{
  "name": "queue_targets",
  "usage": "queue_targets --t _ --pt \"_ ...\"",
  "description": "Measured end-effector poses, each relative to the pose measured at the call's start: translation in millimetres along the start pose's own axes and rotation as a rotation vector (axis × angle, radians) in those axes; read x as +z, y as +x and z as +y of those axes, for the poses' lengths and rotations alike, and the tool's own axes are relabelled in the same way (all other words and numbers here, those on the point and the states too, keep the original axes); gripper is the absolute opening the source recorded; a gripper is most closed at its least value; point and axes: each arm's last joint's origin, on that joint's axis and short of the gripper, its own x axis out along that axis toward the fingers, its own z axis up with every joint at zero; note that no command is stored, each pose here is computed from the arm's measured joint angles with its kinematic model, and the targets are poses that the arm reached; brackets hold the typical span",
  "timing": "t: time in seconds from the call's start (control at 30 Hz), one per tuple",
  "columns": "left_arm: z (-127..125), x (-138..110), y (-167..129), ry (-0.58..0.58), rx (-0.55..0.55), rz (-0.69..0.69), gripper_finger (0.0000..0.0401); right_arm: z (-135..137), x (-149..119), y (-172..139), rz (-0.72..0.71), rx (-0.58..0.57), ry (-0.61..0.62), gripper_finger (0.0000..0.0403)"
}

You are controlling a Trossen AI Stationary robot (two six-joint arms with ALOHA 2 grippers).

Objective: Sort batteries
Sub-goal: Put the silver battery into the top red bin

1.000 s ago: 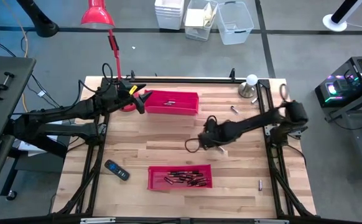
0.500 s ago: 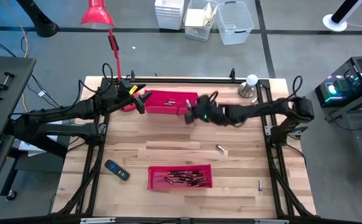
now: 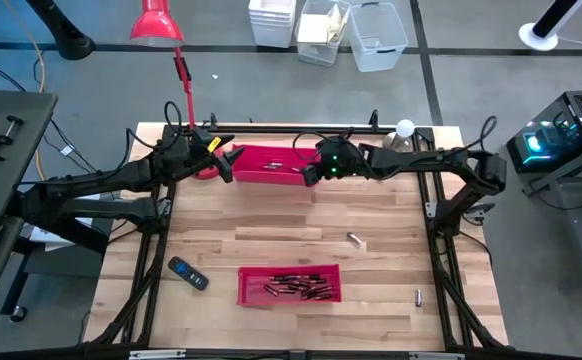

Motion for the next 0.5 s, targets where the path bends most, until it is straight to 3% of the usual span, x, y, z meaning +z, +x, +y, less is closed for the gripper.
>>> queue_targets --t 0.23,0.33,0.5 --pt "0.0 -0.2 0.0 0.001 0.001 0.002 0.0248 20.6 -36.4 -55.0 0.192 -0.111 -0.119 0.0198" --pt "0.1 -0.4 0.0 0.002 0.001 0.004 0.0248 32.3 -64.5 -79.2 0.261 -0.196 -0.16 0.0198" --pt "0.1 -0.4 0.0 0.002 0.003 0.004 0.0248 51.2 -120.1 -94.0 0.442 -0.264 -0.215 0.0199"
